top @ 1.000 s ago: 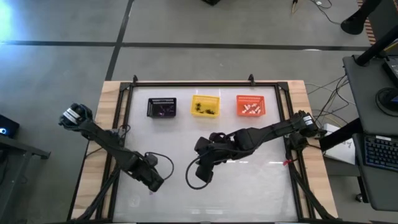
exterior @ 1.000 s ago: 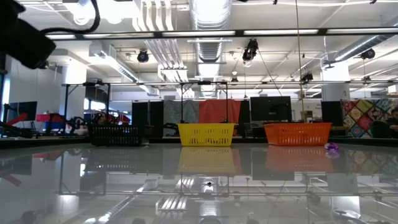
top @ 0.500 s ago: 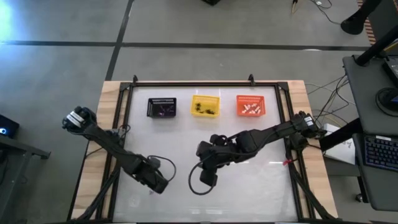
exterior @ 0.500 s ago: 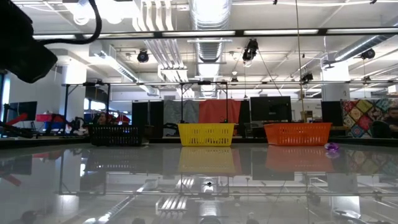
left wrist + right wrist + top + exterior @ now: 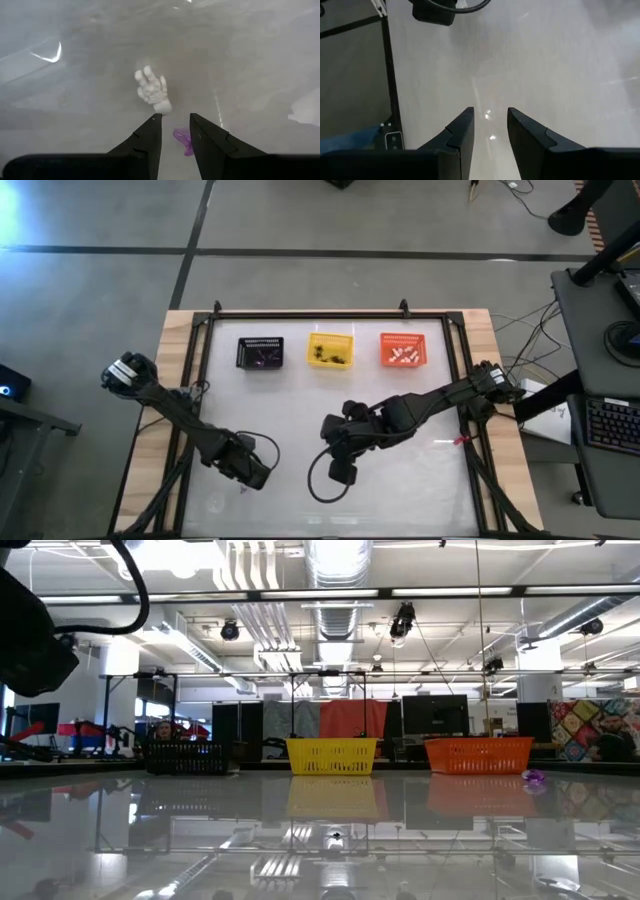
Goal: Sort Halloween decoration
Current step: Put the white skeleton toy into the orange bin
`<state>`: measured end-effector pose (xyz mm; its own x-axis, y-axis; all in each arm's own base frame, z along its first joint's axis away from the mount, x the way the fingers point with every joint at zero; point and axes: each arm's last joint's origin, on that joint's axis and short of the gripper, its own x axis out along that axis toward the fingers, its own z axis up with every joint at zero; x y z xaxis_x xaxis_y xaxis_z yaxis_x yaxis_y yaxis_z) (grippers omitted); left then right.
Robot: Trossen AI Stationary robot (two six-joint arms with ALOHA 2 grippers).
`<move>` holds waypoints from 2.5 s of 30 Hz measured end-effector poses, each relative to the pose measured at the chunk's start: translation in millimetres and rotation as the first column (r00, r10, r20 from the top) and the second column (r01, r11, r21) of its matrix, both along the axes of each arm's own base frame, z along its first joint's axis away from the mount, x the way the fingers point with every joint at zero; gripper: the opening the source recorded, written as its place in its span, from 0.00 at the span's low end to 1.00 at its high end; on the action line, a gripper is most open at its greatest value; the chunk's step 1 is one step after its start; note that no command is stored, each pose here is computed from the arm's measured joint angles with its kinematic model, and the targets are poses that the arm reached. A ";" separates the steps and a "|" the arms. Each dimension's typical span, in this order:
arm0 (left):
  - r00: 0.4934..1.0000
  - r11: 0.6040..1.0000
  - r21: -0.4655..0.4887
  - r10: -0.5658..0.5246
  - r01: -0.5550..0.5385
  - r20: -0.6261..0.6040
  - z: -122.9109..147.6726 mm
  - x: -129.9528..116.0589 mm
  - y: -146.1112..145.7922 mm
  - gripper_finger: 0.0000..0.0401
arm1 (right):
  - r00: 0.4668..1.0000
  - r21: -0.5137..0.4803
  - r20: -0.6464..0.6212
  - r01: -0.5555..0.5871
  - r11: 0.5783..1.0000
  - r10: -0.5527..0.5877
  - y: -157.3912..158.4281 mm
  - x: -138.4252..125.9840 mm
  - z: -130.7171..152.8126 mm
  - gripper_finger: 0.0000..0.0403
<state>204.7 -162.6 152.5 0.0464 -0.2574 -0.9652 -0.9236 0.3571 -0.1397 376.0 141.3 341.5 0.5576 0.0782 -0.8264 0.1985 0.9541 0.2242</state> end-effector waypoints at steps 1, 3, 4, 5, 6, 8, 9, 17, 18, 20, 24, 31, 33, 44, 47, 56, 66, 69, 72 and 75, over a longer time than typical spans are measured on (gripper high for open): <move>1.000 1.000 -0.001 0.003 -0.003 -0.008 -1.2 0.1 -0.2 0.21 | 1.000 -0.005 0.000 -0.007 1.000 0.007 0.0 0.0 -0.1 0.27; 0.999 1.000 -0.006 0.002 -0.002 -0.036 -5.4 0.2 -1.1 0.21 | 1.000 -0.012 0.000 -0.017 1.000 0.017 0.0 -0.1 -0.1 0.27; 0.999 1.000 0.003 0.003 -0.002 -0.047 -9.0 0.2 -1.0 0.21 | 1.000 -0.014 -0.001 -0.020 1.000 0.020 -0.1 -0.2 -0.1 0.27; 0.998 1.000 0.009 0.006 -0.006 -0.068 -12.9 -0.1 -0.9 0.21 | 1.000 -0.015 -0.001 -0.021 1.000 0.021 -0.1 -0.2 -0.2 0.27; 0.997 1.000 0.006 0.010 -0.009 -0.076 -14.8 0.5 -1.1 0.21 | 1.000 -0.016 -0.001 -0.022 1.000 0.022 -0.1 -0.2 -0.2 0.27; 0.995 1.000 0.020 0.010 -0.008 -0.098 -20.5 0.7 -1.4 0.21 | 1.000 -0.016 -0.001 -0.022 1.000 0.022 -0.1 -0.2 -0.2 0.27; 0.994 1.000 0.025 0.011 -0.008 -0.106 -22.7 0.9 -1.6 0.21 | 1.000 -0.017 -0.002 -0.023 1.000 0.023 -0.1 -0.3 -0.2 0.27; 0.994 0.999 0.032 -0.034 0.037 -0.103 -24.1 0.0 -1.4 0.20 | 1.000 -0.024 -0.001 -0.030 0.999 0.030 -0.5 -0.2 -0.3 0.27; 0.994 0.999 0.036 -0.036 0.040 -0.105 -23.8 -0.5 -1.0 0.20 | 1.000 -0.024 -0.001 -0.030 0.999 0.030 -0.5 -0.2 -0.3 0.27; 0.993 0.998 0.043 -0.039 0.044 -0.115 -23.9 -1.5 -0.2 0.20 | 1.000 -0.024 -0.001 -0.030 0.999 0.030 -0.5 -0.2 -0.3 0.27; 0.993 0.998 0.049 -0.039 0.045 -0.112 -24.5 -1.5 0.8 0.20 | 1.000 -0.024 -0.001 -0.030 0.999 0.030 -0.5 -0.2 -0.3 0.27; 0.994 0.996 0.063 -0.051 0.057 -0.096 -24.7 0.1 3.0 0.19 | 1.000 -0.023 0.002 -0.028 0.999 0.028 -0.4 0.1 -0.1 0.27; 0.994 0.996 0.066 -0.052 0.058 -0.096 -24.8 0.1 3.3 0.18 | 1.000 -0.023 0.003 -0.028 0.999 0.028 -0.4 0.1 -0.1 0.27; 0.990 0.990 0.079 -0.106 0.113 -0.090 -25.0 -0.8 4.3 0.02 | 1.000 -0.020 0.006 -0.025 1.000 0.025 -0.2 0.5 -0.2 0.27; 0.988 0.987 0.079 -0.132 0.138 -0.080 -23.2 -2.0 2.4 0.00 | 1.000 -0.020 0.006 -0.024 1.000 0.024 -0.2 0.5 -0.2 0.27; 0.986 0.977 0.134 -0.168 0.168 -0.014 -1.5 -7.6 -4.2 0.00 | 1.000 -0.025 -0.003 -0.025 0.999 0.025 -0.3 0.4 -3.2 0.27; 0.987 0.981 0.111 -0.157 0.160 -0.036 0.5 -9.6 -4.9 0.00 | 1.000 -0.027 -0.004 -0.025 0.999 0.025 -1.0 0.9 -4.2 0.27; 0.989 0.984 0.100 -0.145 0.148 -0.042 0.9 -9.7 -5.3 0.00 | 0.999 -0.038 -0.002 -0.040 0.998 0.040 -1.0 0.9 -4.2 0.27; 0.993 0.990 0.083 -0.109 0.113 -0.051 1.8 -9.7 -5.9 0.02 | 0.999 -0.042 -0.002 -0.045 0.998 0.045 -1.0 0.9 -4.2 0.27; 0.997 0.996 0.056 -0.071 0.073 -0.043 2.2 -7.8 -7.9 0.08 | 0.999 -0.042 -0.002 -0.045 0.998 0.045 -1.0 0.9 -4.3 0.27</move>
<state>196.9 -170.5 154.7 -0.0102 -0.2022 -0.9793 -0.8996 0.4295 -0.0793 376.9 140.3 337.2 0.5530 0.0684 -0.8303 0.1551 0.9708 0.1833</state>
